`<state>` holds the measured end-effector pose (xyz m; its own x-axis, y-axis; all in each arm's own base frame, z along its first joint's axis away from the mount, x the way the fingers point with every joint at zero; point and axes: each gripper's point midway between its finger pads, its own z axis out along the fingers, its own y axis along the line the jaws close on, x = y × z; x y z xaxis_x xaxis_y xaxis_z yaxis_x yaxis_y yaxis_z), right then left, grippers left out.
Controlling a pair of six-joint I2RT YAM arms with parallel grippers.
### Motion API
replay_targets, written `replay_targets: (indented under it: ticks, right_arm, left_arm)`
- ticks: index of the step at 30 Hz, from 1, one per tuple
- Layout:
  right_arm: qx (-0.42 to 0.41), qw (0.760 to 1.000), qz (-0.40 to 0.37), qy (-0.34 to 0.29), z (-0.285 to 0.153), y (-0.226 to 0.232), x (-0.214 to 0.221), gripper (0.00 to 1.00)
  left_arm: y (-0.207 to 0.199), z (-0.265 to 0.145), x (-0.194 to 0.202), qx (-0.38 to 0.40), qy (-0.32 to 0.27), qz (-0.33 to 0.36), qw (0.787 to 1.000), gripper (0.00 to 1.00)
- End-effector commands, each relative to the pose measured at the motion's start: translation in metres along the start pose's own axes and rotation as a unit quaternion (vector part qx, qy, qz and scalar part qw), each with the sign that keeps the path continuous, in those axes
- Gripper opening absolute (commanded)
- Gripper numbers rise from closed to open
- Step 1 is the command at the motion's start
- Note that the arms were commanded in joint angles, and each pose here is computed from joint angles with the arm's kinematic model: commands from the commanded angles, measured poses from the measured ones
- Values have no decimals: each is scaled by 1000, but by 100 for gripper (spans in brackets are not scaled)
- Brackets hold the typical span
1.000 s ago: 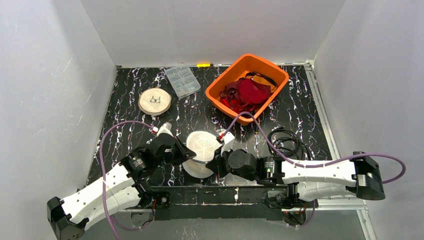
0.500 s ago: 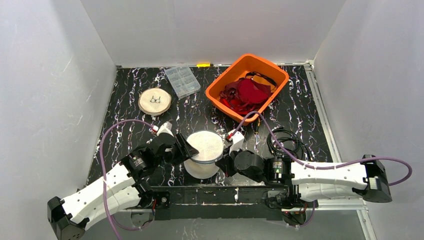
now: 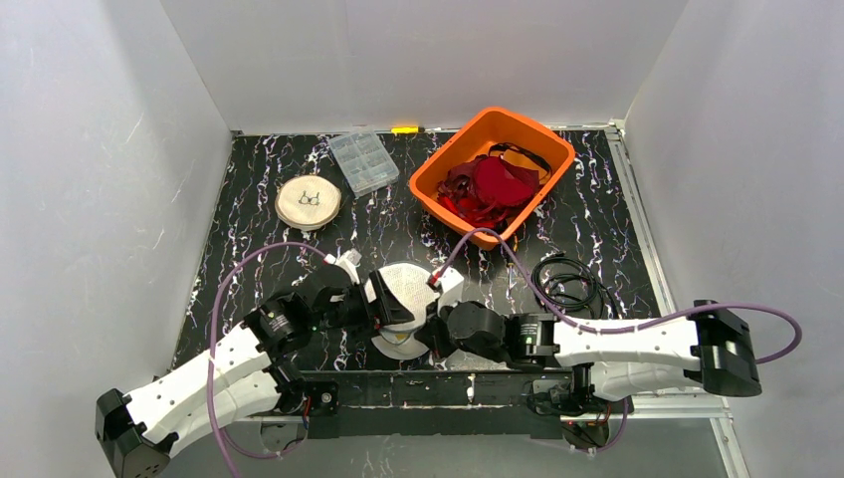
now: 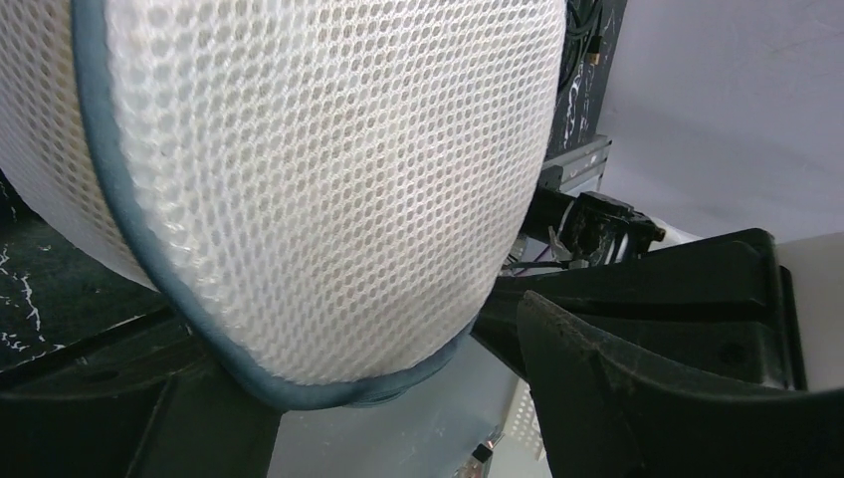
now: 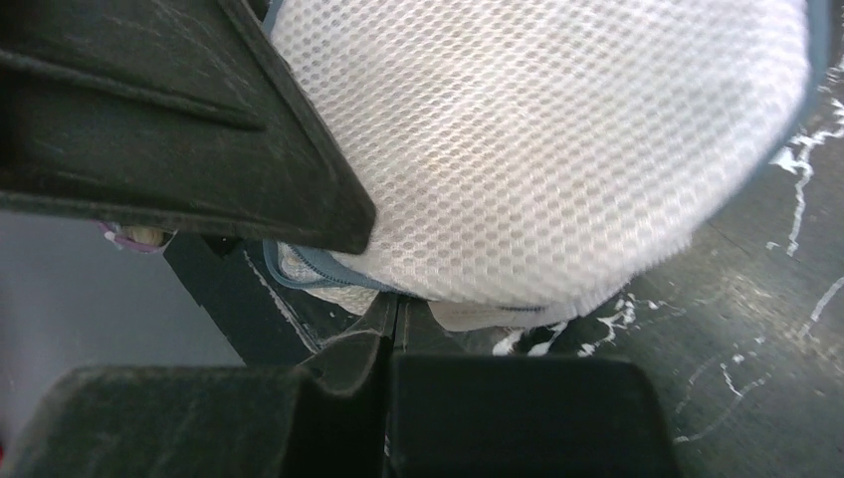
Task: Unzip the laundry bag and remove the bra
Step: Unzip the laundry bag at the center of the board.
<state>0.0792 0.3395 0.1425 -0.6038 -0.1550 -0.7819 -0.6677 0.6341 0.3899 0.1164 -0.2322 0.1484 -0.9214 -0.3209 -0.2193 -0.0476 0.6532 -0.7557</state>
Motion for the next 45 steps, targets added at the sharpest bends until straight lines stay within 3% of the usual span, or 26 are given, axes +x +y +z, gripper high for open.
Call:
replay_targets:
  ticks: [1, 10, 18, 23, 29, 36, 45]
  right_arm:
    - [-64, 997, 9, -36, 5, 43, -35, 1]
    - [-90, 992, 23, -83, 4, 62, -65, 1]
    - [-101, 992, 20, -77, 13, 70, -61, 1]
    - [-99, 992, 22, -69, 7, 64, -56, 1]
    - [-76, 994, 20, -70, -8, 47, -54, 1]
    - [-29, 997, 23, -68, -20, 15, -41, 1]
    - [15, 997, 34, -64, -28, -12, -29, 1]
  left_arm:
    - [-5, -4, 7, 16, 17, 2, 1000, 77]
    - [9, -35, -10, -37, -43, 7, 998, 80]
    - [26, -35, -18, -63, -77, -8, 995, 77]
    - [37, -27, -29, -97, -104, -8, 990, 62]
    - [41, -24, -39, -121, -120, -1, 985, 29]
    - [45, -19, -40, -123, -128, -13, 984, 3]
    - [46, -14, -40, -120, -130, -27, 984, 0]
